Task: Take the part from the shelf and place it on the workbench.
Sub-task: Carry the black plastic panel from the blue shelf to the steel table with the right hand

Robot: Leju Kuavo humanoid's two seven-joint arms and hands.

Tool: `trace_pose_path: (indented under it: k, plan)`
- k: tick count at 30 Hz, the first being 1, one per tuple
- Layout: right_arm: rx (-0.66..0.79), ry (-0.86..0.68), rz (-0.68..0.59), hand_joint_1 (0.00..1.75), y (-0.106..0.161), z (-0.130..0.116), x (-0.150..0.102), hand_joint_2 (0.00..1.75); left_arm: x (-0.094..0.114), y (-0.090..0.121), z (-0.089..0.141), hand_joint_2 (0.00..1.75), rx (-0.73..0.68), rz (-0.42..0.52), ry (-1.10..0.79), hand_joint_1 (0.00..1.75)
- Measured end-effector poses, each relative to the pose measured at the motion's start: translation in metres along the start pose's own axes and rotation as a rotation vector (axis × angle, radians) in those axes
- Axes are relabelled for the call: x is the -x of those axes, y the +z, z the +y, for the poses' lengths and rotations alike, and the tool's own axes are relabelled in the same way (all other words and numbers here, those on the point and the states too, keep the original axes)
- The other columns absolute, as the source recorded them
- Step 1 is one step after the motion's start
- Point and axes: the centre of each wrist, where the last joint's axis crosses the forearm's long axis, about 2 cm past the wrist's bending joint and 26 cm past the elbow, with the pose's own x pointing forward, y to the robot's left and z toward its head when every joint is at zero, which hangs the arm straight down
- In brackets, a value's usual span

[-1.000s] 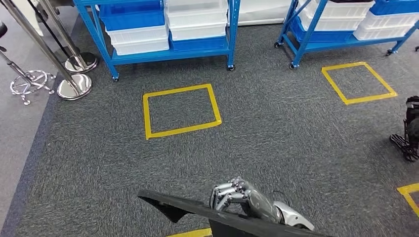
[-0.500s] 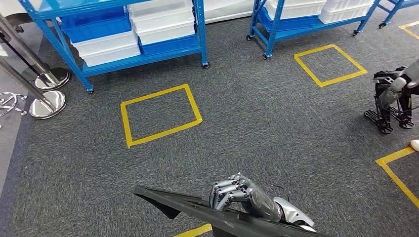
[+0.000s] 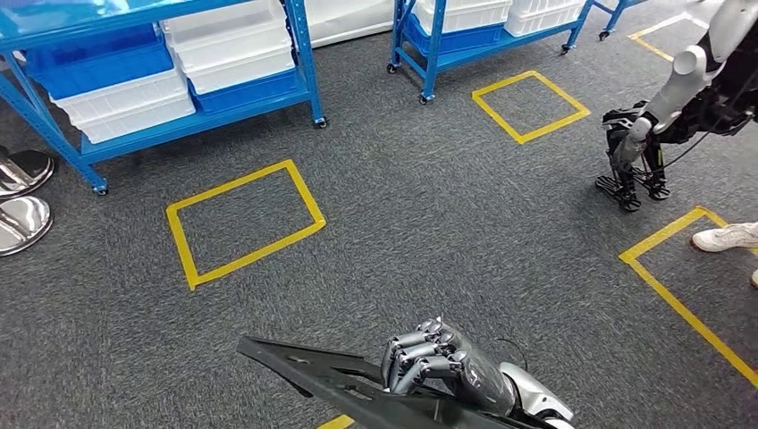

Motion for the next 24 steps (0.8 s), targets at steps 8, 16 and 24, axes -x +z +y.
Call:
trace_pose_path:
  k: [8, 16, 24]
  plan:
    - [0.000, -0.005, 0.010, 1.75, 0.003, -0.001, 0.000, 1.75, 0.002, 0.001, -0.003, 1.75, 0.009, 0.007, 0.002, 0.00]
    - [0.017, -0.011, 0.038, 1.75, 0.010, 0.001, -0.001, 1.75, 0.000, 0.000, -0.005, 1.75, -0.016, 0.024, -0.033, 0.00]
    - [0.081, -0.019, 0.084, 1.75, 0.031, -0.003, -0.004, 1.75, 0.000, 0.000, -0.008, 1.75, -0.030, 0.043, -0.059, 0.00]
